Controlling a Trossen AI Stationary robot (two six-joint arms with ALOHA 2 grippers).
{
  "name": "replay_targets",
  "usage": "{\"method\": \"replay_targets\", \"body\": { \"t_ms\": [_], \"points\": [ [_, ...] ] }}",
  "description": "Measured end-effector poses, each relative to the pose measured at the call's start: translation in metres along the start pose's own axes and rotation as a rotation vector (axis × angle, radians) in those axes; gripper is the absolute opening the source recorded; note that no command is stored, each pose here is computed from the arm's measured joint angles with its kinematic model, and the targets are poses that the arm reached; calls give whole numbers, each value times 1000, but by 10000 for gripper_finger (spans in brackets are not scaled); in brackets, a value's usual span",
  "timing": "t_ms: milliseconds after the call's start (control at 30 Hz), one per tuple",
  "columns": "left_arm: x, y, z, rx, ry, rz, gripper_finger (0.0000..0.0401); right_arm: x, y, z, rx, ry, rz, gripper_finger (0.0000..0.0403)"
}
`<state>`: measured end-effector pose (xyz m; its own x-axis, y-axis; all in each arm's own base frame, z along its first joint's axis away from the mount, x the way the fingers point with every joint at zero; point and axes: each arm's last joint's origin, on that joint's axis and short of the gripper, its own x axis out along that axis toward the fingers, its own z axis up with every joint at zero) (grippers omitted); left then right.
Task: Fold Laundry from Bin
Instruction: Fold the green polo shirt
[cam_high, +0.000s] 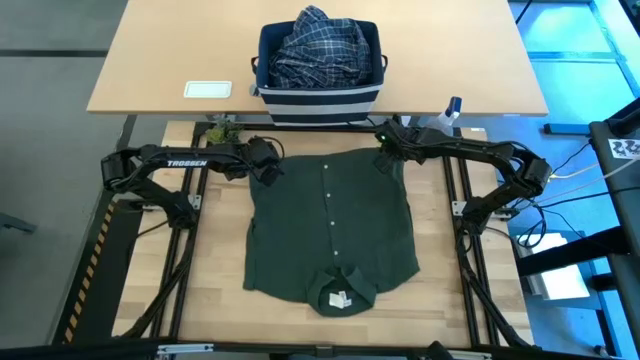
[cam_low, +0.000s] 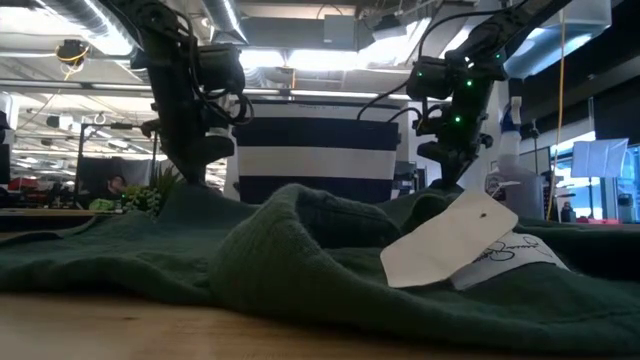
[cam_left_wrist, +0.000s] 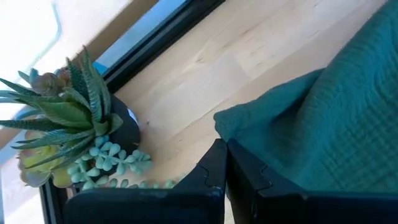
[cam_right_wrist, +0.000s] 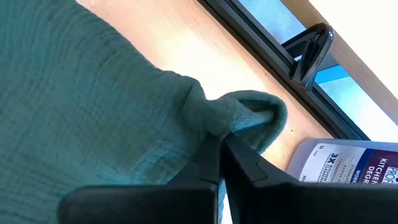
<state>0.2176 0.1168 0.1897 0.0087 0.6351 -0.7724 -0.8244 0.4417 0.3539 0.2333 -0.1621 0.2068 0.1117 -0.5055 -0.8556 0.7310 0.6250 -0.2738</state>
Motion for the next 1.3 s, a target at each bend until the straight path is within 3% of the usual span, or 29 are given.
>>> {"method": "replay_targets", "body": {
  "t_ms": [133, 367, 533, 1300],
  "points": [
    [0, 0, 0, 0, 1, -2, 11, 0, 0, 0, -1, -1, -5, 34],
    [0, 0, 0, 21, 0, -2, 70, 0, 0, 0, -22, -2, -9, 110],
    [0, 0, 0, 25, 0, -2, 98, 0, 0, 0, -22, -2, -10, 140],
    [0, 0, 0, 26, 0, -3, 106, 0, 0, 0, -21, 0, 0, 147]
  ]
}}
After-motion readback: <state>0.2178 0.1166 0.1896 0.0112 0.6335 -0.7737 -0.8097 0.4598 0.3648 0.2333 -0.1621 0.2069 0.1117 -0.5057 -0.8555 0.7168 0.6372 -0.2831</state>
